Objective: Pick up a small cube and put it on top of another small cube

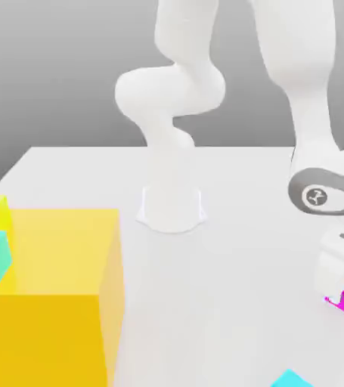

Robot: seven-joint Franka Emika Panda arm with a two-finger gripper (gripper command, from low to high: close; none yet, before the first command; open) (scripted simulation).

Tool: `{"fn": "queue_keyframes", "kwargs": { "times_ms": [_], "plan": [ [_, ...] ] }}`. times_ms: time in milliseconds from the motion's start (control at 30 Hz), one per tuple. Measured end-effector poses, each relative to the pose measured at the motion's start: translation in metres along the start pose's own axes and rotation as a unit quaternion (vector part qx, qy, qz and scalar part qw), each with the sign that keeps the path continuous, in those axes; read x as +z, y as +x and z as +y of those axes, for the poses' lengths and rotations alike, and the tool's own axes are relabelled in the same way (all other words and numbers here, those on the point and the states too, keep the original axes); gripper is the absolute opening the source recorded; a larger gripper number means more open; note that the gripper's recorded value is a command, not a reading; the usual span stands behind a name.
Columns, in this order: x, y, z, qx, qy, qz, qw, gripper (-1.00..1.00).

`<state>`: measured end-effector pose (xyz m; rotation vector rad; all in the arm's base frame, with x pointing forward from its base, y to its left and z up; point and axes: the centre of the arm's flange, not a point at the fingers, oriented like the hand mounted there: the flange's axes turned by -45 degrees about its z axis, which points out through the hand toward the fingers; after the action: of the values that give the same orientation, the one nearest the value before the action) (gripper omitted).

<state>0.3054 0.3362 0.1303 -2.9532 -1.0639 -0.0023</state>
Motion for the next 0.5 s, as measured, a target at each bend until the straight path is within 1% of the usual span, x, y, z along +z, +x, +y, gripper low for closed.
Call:
{"fn": "queue_keyframes", "kwargs": {
  "times_ms": [100, 333, 500],
  "plan": [
    [-0.001, 0.0, 0.0, 0.0, 0.0, 0.0, 1.0, -1.0],
    [-0.059, 0.001, 0.001, 0.005, 0.0, 0.0, 1.0, -1.0],
    [-0.07, 0.017, 0.029, 0.133, -0.002, 0.0, 0.991, -1.0]
  ]
}}
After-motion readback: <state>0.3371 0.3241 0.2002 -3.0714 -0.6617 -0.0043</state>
